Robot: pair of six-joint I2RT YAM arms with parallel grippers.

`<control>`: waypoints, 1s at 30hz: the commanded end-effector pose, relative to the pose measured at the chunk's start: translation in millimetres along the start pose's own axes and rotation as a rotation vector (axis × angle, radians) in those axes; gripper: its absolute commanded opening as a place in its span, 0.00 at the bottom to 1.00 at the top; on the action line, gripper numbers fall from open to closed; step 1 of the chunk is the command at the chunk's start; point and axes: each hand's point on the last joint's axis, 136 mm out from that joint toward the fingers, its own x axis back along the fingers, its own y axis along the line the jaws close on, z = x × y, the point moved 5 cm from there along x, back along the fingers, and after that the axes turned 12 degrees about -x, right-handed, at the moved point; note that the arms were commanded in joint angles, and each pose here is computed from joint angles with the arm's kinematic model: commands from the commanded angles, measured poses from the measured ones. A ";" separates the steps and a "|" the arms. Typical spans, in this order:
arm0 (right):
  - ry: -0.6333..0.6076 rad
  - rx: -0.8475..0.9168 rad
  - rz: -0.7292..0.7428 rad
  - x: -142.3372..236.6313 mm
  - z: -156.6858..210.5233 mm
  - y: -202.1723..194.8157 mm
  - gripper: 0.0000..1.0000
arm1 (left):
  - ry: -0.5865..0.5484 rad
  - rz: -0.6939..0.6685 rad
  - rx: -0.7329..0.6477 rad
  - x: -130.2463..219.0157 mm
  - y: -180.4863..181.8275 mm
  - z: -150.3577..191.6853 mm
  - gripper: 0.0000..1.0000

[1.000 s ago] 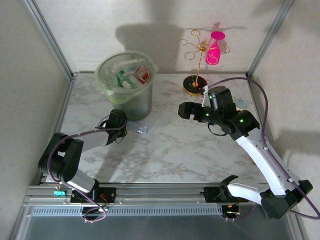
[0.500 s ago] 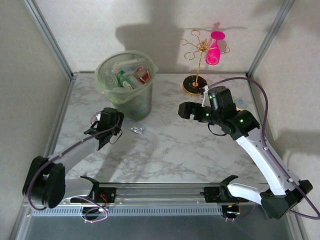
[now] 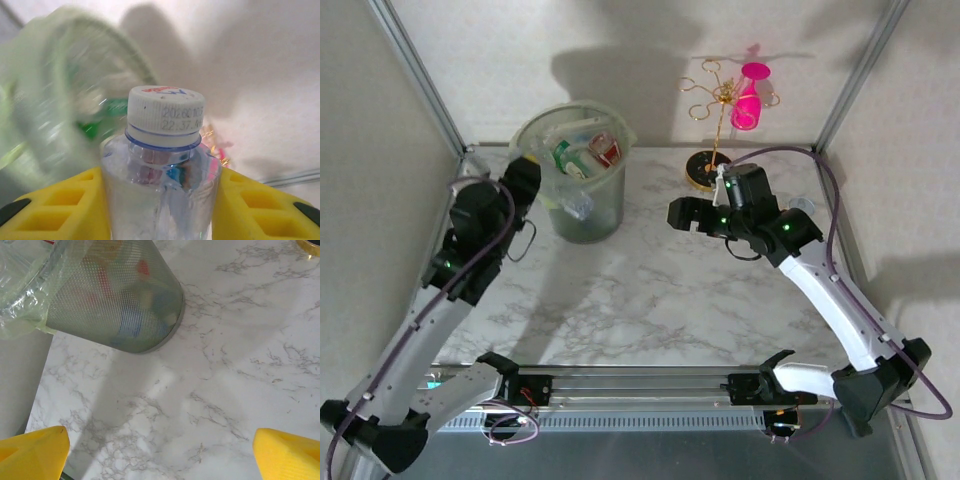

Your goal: Put the plastic bottles in the bin

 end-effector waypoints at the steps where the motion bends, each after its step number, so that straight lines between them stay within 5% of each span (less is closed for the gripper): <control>1: -0.024 0.035 -0.070 8.4 -8.9 18.0 0.95 | -0.022 -0.090 -0.137 -22.5 -11.2 -14.2 0.41; 9: -0.030 0.043 -0.044 16.5 -6.7 13.8 0.95 | -0.098 -0.184 -0.170 -76.7 -33.1 -47.0 0.39; 15: -0.046 0.041 -0.020 25.7 -3.2 7.6 0.95 | -0.052 -0.202 -0.128 -104.1 -20.4 -29.5 0.36; 20: -0.054 0.040 -0.011 28.5 -2.1 5.2 0.95 | -0.029 -0.219 0.042 -110.6 9.8 0.4 0.35; 24: -0.056 0.037 -0.012 28.6 -1.6 4.5 0.95 | 0.007 -0.234 0.148 -112.3 32.6 26.6 0.41; 30: -0.056 0.034 -0.017 27.1 -1.4 4.4 0.95 | 0.002 -0.298 0.093 -103.1 42.7 22.3 0.59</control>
